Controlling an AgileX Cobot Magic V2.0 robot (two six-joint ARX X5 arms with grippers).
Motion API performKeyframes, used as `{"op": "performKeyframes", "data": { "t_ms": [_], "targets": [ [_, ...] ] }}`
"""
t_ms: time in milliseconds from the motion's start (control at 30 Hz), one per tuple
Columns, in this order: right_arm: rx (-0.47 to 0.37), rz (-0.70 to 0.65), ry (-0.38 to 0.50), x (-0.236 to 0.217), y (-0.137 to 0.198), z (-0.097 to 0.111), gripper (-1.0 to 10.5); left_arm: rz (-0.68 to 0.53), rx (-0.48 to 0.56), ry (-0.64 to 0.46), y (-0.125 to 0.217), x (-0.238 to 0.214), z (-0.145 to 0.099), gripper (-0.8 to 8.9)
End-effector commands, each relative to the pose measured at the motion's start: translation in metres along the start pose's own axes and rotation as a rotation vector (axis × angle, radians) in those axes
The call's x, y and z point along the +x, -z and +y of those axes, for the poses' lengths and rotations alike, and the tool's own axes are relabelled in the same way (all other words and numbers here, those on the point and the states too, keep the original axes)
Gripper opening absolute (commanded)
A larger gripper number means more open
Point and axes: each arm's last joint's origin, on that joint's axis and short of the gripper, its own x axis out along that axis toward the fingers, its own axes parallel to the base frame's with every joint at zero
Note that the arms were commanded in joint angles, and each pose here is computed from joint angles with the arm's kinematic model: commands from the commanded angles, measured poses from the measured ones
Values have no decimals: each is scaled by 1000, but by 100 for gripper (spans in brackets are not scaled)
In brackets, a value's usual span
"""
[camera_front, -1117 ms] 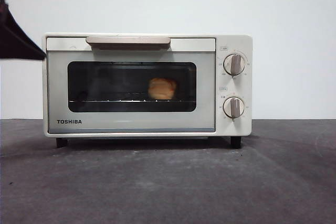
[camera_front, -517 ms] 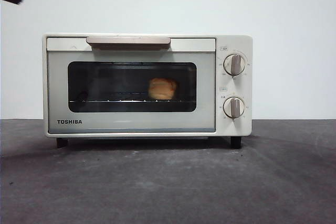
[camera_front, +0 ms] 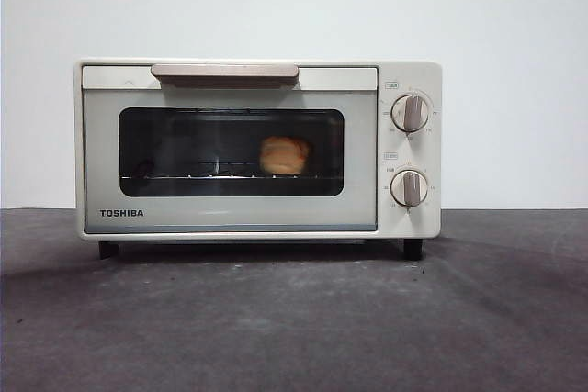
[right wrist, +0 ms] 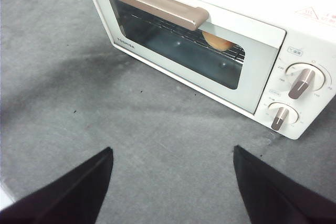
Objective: The left arm flap open the oven, the right arm pick bread and place it into oven, the left arm flap close the oven
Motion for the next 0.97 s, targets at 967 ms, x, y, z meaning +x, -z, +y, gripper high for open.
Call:
{"op": "performKeyframes", "data": {
  "t_ms": [967],
  "targets": [
    [3, 0, -4, 2, -1, 2, 8, -22, 27, 0, -5, -2, -2, 16]
  ]
}}
